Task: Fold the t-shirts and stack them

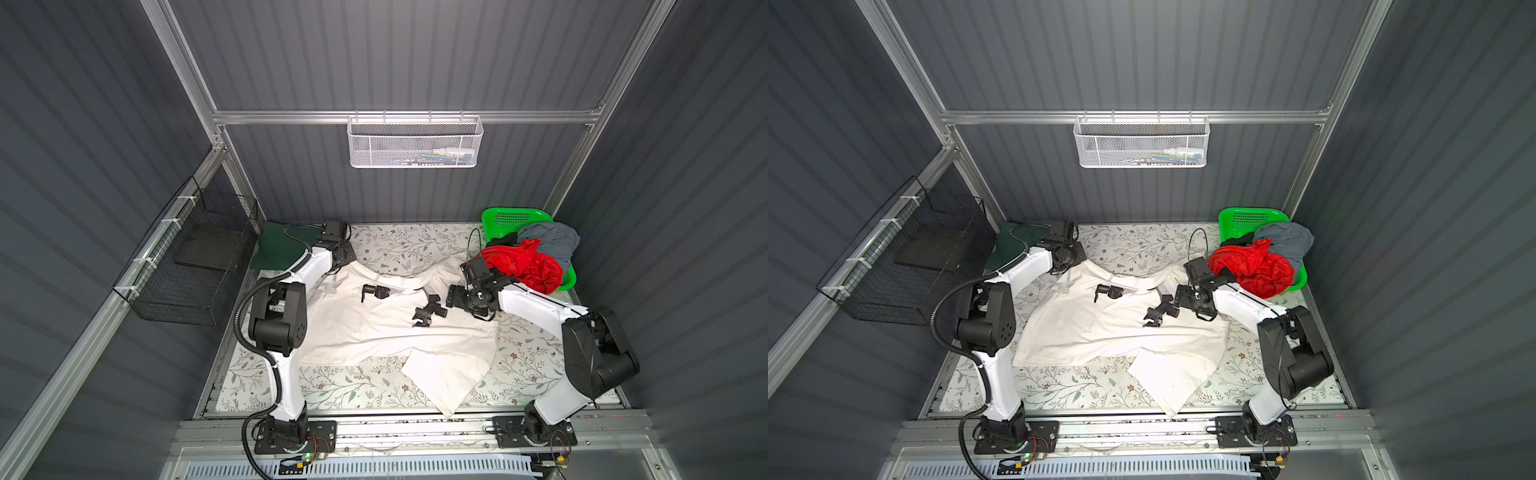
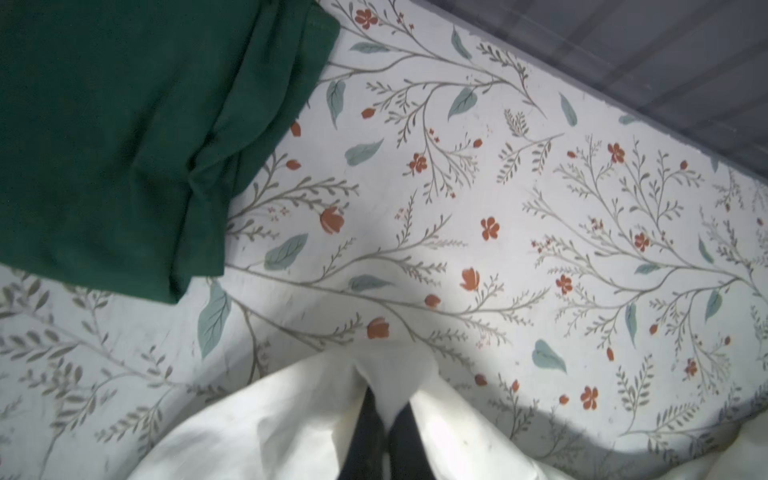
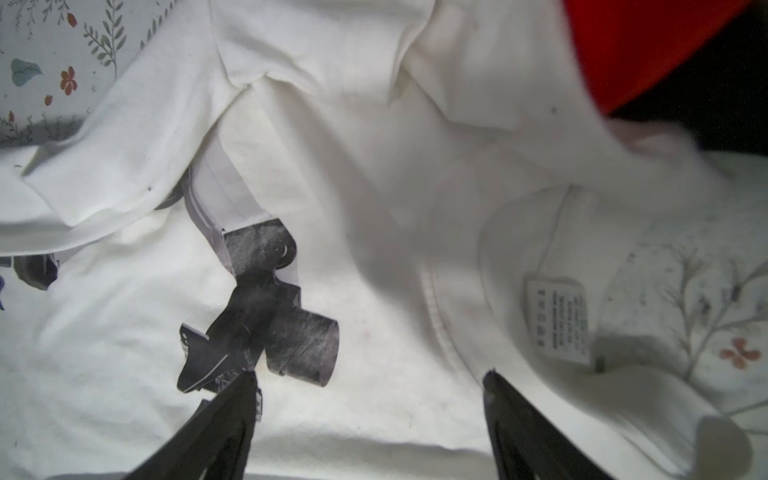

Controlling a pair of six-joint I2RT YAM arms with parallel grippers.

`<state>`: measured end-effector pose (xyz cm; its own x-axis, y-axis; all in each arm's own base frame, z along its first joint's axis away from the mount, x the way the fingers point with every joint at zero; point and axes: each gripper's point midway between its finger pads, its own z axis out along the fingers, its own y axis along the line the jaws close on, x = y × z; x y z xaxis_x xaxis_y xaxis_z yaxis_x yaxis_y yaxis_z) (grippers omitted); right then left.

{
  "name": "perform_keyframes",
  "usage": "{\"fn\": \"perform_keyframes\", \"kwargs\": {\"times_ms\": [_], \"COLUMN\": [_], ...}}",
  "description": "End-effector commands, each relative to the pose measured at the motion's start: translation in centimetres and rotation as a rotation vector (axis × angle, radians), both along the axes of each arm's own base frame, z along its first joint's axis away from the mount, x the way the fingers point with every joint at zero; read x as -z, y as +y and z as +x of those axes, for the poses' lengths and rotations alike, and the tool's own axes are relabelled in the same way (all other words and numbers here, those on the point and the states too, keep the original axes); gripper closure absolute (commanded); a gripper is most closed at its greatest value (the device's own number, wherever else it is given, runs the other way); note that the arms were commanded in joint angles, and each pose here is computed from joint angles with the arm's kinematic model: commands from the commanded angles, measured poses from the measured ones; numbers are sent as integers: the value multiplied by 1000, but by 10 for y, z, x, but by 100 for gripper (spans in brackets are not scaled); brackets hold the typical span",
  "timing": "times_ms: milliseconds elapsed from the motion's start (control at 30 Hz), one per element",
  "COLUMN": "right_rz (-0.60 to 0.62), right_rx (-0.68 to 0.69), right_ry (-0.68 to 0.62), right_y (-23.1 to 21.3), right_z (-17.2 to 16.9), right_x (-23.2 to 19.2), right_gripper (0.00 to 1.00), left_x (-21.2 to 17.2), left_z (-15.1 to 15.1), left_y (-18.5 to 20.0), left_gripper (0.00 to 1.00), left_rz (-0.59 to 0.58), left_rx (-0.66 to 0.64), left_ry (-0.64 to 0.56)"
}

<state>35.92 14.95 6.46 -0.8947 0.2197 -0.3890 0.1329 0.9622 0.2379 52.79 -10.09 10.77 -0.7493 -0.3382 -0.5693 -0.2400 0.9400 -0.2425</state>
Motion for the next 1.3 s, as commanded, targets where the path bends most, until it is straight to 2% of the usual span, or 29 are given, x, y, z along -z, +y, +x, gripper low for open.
{"fn": "perform_keyframes", "kwargs": {"times_ms": [0,167,533,700,867,1233,1267], "right_rz": [-22,-18,-30,-68,-57,-103,-112], "right_rx": [-16,-28,-2,-19,-31,-27,-31], "right_ry": [12,18,-6,-9,-9,-41,-45], "right_y": [-4,-1,-6,-5,2,0,1], "right_z": [15,48,110,129,143,170,172], "right_x": [3,1,2,8,11,9,7], "right_gripper": [15,15,17,19,23,65,71], "left_x": [-9,-22,-45,-44,-58,-67,-67], "left_z": [17,39,83,83,75,75,75], "left_y": [15,39,45,61,75,77,77], "left_gripper": [100,100,100,100,100,100,100], "left_rz": [-59,-94,-54,-4,24,25,24], "left_rx": [-27,-65,-46,-93,-132,-132,-131], "left_ry": [-23,-73,-126,-102,-139,-156,-157]}}
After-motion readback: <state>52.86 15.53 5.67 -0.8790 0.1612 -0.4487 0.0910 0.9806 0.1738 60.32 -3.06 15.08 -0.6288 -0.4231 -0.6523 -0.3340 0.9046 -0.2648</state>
